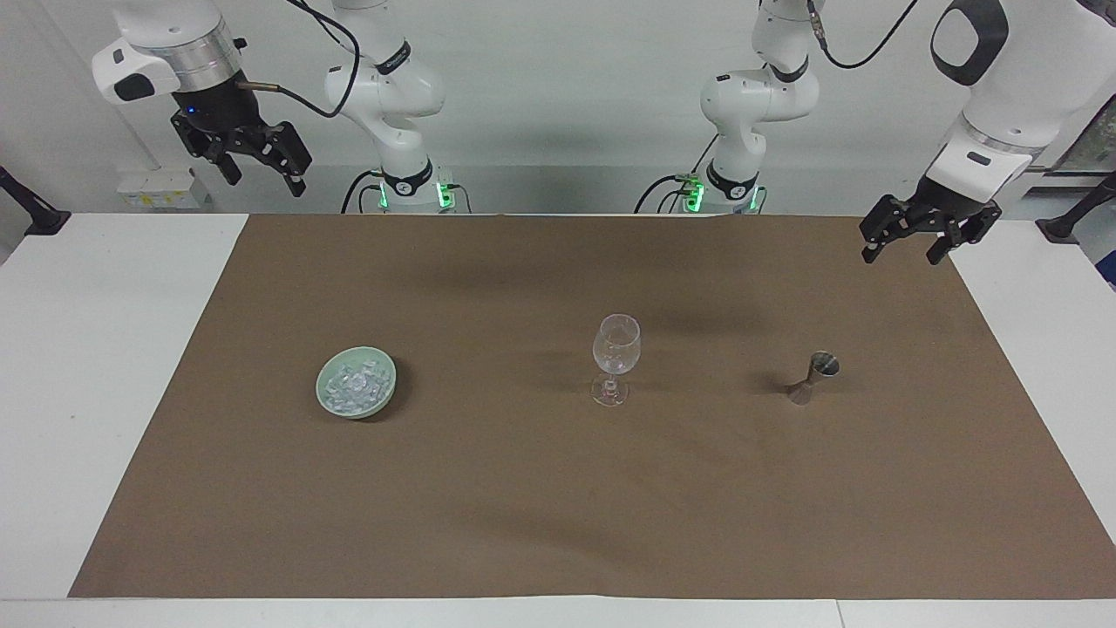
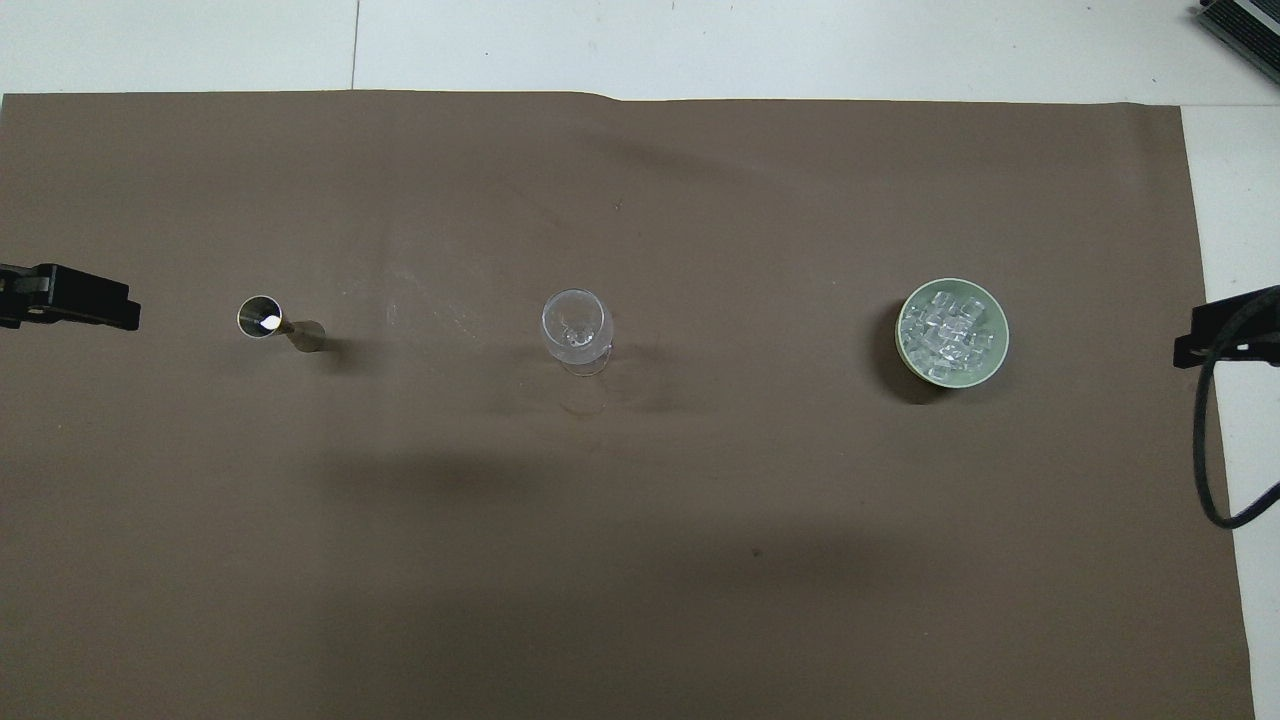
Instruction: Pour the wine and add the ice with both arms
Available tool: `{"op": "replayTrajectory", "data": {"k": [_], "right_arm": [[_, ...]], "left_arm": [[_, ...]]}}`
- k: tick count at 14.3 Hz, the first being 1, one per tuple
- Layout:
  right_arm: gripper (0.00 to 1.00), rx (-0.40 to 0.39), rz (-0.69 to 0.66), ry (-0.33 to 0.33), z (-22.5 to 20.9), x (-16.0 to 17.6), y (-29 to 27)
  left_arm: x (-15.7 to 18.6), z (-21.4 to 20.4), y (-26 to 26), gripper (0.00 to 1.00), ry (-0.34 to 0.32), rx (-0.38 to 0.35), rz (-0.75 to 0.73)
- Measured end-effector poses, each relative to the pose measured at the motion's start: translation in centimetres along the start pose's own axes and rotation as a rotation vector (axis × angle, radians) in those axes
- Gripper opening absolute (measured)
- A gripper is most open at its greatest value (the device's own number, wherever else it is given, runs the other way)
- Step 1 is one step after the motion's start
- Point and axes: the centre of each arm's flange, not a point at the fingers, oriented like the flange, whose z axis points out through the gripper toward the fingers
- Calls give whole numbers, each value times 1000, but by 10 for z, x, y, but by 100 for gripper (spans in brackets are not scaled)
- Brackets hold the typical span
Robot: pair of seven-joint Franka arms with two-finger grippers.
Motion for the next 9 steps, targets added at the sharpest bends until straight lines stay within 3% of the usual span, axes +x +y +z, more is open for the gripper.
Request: {"op": "replayTrajectory", "data": {"k": [6, 9], "right_arm": [[100, 0, 0, 0, 0, 0, 0], [100, 0, 0, 0, 0, 0, 0]], "left_arm": [[4, 25, -32, 100, -36, -45, -287], [6, 46, -54, 100, -101, -100, -470]]}}
